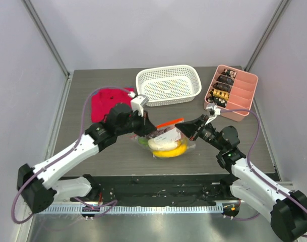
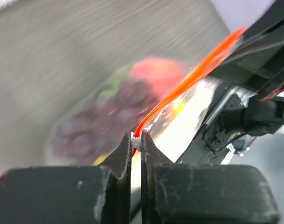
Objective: Open the zip-top bag and remove the fake food
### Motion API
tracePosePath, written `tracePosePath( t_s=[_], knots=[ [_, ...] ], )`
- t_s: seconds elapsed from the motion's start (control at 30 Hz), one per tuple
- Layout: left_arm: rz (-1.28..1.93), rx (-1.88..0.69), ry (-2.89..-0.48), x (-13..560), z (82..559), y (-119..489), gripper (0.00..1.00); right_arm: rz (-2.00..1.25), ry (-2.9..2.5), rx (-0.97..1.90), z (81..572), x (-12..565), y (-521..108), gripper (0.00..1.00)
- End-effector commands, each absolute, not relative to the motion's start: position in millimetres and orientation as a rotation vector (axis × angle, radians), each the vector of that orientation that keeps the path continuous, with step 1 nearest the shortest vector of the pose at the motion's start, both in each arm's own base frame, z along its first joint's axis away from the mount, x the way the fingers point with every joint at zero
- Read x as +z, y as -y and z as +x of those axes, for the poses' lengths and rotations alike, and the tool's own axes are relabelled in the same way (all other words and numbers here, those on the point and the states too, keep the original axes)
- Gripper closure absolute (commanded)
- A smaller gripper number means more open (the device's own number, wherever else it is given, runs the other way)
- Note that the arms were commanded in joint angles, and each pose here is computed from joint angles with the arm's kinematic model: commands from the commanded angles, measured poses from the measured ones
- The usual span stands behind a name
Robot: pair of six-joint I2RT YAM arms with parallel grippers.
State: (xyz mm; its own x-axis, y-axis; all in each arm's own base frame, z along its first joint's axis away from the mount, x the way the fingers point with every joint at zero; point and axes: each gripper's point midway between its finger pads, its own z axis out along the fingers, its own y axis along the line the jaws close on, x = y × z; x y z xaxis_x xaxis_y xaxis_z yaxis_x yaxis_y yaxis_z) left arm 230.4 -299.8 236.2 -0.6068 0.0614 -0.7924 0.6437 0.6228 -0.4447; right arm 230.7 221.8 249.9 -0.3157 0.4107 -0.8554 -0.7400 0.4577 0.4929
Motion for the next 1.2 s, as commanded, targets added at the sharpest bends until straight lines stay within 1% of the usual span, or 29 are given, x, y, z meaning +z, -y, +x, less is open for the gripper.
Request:
tracePosePath(
  t_s=[0.0, 0.13, 0.3, 0.43, 0.47, 0.6, 0.73, 0.77, 0.8, 0.83, 0.87, 0.9, 0.93, 0.97, 1.0, 1.03, 1.07, 1.1, 1.17],
  knots=[
    [0.159, -0.732, -2.309, 177, 205, 219, 1.0, -0.322, -1.275, 1.138, 234, 314, -213, 0.99],
    [0.03, -0.744, -2.297, 169, 183, 192, 1.0, -0.363, -1.281, 1.146, 234, 314, -218, 0.99],
    [-0.031, -0.8, -2.322, 157, 158, 179, 1.0, -0.373, -1.308, 1.135, 242, 304, -220, 0.99],
    [-0.104, -0.863, -2.298, 167, 146, 174, 1.0, -0.381, -1.304, 1.139, 246, 302, -218, 0.99],
    [-0.136, -0.846, -2.343, 162, 139, 168, 1.0, -0.383, -1.303, 1.137, 247, 302, -217, 0.99],
    [-0.188, -0.887, -2.374, 163, 123, 162, 1.0, -0.393, -1.298, 1.165, 250, 300, -215, 0.99],
    [-0.14, -0.962, -2.334, 169, 120, 168, 1.0, -0.468, -1.298, 1.202, 245, 295, -222, 0.99],
    [-0.093, -1.023, -2.335, 173, 114, 176, 0.99, -0.469, -1.304, 1.208, 245, 293, -223, 0.99],
    [-0.064, -1.053, -2.325, 178, 116, 183, 0.96, -0.475, -1.304, 1.205, 246, 293, -223, 0.99],
    [-0.02, -1.096, -2.313, 184, 114, 189, 0.8, -0.49, -1.32, 1.212, 245, 289, -225, 0.99],
    [0.054, -1.158, -2.291, 196, 109, 197, 0.72, -0.51, -1.322, 1.215, 244, 289, -226, 0.99],
    [0.136, -1.146, -2.263, 203, 112, 201, 0.54, -0.528, -1.317, 1.214, 243, 290, -227, 0.99],
    [0.19, -1.135, -2.232, 212, 115, 202, 0.26, -0.562, -1.318, 1.231, 237, 289, -229, 0.99],
    [0.237, -1.131, -2.164, 238, 120, 204, 0.17, -0.576, -1.317, 1.238, 235, 288, -230, 0.99],
    [0.332, -1.076, -2.134, 244, 127, 206, 0.13, -0.591, -1.315, 1.24, 233, 288, -231, 0.99],
    [0.36, -1.053, -2.102, 254, 134, 209, 0.13, -0.614, -1.316, 1.251, 230, 287, -232, 0.99],
    [0.368, -1.043, -2.027, 280, 143, 211, 0.13, -0.623, -1.317, 1.256, 228, 287, -233, 0.99],
    [0.401, -1.021, -2.025, 283, 153, 219, 0.15, -0.633, -1.32, 1.261, 227, 286, -234, 0.99],
    [0.483, -1.009, -1.898, 319, 167, 230, 0.18, -0.651, -1.319, 1.271, 225, 284, -235, 0.99]
  ],
)
